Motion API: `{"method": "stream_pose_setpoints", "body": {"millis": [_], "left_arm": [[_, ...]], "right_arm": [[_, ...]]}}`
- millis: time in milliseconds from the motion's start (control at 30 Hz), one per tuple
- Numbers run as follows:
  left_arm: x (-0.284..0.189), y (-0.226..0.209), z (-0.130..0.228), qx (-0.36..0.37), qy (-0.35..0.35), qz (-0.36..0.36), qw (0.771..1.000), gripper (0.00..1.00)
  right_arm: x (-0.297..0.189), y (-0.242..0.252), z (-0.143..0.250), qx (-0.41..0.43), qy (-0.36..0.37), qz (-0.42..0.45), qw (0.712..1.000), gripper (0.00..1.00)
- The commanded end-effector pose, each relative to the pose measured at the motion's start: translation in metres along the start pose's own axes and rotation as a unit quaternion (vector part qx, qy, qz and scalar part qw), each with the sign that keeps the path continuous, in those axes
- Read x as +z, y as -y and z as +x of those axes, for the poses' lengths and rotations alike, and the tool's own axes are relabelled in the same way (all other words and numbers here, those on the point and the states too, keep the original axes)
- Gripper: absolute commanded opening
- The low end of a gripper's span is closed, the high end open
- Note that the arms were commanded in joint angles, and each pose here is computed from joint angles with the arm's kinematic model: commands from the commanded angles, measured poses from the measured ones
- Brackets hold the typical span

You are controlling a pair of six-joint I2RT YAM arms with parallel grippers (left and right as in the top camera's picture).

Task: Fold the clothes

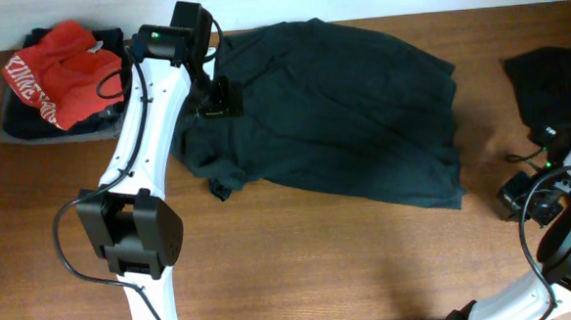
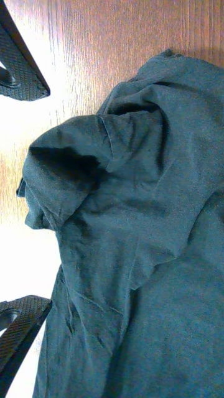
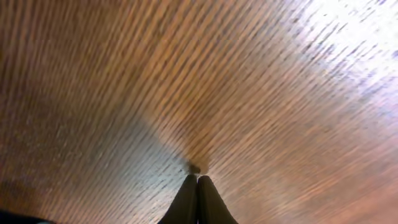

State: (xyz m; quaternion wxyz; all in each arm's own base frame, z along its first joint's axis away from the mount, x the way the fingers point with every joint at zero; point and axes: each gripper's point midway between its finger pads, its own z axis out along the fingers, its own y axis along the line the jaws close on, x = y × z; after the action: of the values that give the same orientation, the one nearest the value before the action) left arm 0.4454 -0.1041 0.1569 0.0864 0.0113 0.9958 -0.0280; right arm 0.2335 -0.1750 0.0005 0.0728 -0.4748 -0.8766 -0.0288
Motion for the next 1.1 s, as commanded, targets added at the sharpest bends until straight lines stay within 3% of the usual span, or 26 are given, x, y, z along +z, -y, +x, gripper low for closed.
{"method": "stream_pose_setpoints", "body": {"millis": [0,133,267,467,567,733,1067], "left_arm": [[-0.007,-0.002,-0.001,0.005,0.010,-0.002,1.000,0.99],[-0.007,-0.002,-0.002,0.005,0.010,-0.002,1.000,0.99],[-0.007,-0.002,-0.003,0.005,0.014,-0.002,1.000,0.99],[-0.007,0.000,-0.010,0.005,0.028,0.001,1.000,0.99],[-0.008,0.001,-0.017,0.006,0.041,0.004,0.999,0.99],[-0.008,0.001,-0.019,0.006,0.046,0.005,0.999,0.99],[-0.008,0.001,-0.019,0.006,0.046,0.005,0.999,0.99]], "right_arm": [[-0.001,-0.023,0.009,-0.034,-0.026,-0.072,0.996,0.04],[-0.025,-0.040,0.013,-0.058,-0.020,-0.124,0.990,0.04],[-0.075,-0.070,0.024,-0.129,0.033,-0.190,0.973,0.04],[-0.116,-0.099,0.056,-0.237,0.093,-0.193,0.948,0.04],[-0.106,-0.115,0.075,-0.269,0.076,-0.174,0.944,0.04],[-0.067,-0.102,0.073,-0.229,0.065,-0.052,0.970,0.04],[-0.020,-0.127,0.071,-0.251,0.030,-0.049,0.966,0.04]]}}
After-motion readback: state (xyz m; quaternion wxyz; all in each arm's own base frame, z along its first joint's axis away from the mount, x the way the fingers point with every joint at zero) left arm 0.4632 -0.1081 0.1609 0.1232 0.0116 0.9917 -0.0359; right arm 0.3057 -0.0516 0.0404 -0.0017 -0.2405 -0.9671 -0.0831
